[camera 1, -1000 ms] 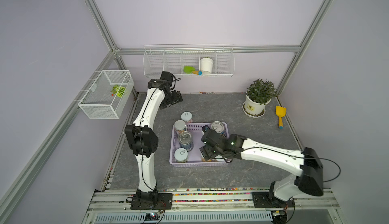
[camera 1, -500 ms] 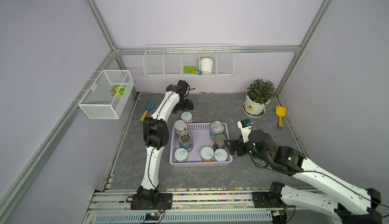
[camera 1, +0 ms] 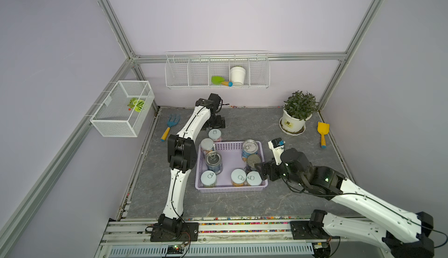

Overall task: Put the canned food in the basket
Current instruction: Pick up the canned food from the center of the board.

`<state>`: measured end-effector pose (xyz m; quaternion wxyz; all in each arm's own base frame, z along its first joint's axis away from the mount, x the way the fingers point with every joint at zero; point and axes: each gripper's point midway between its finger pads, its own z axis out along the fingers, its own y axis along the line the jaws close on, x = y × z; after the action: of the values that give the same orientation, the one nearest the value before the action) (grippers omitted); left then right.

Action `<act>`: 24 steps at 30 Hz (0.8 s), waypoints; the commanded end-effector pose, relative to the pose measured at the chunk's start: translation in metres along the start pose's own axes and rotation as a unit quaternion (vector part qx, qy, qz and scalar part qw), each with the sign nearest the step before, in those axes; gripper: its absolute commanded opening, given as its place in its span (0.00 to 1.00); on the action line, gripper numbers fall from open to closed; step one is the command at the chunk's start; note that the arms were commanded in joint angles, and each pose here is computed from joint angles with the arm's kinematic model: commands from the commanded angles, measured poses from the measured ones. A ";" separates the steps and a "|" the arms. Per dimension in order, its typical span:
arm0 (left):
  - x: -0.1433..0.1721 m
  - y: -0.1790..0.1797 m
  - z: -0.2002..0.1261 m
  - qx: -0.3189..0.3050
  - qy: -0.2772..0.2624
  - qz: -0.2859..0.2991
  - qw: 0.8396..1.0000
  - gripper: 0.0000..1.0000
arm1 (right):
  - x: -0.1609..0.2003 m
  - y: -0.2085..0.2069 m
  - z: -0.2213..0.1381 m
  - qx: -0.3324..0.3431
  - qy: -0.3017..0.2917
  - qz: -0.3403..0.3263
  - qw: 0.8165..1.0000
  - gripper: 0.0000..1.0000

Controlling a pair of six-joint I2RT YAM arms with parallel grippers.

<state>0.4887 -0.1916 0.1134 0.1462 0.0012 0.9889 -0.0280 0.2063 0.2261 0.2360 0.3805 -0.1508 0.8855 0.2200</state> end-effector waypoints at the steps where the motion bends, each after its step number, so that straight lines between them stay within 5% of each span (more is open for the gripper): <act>1: 0.002 0.006 0.011 -0.024 0.006 0.013 1.000 0.98 | -0.005 0.002 0.001 -0.003 -0.003 0.003 1.000 0.98; 24: 0.029 0.003 0.051 -0.077 0.057 0.041 0.995 0.99 | -0.003 0.003 0.003 -0.005 0.001 0.001 1.000 0.98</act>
<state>0.4760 -0.1958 0.0574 0.0962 0.0358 0.9937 0.0440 0.2065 0.2281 0.2326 0.3752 -0.1533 0.8877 0.2185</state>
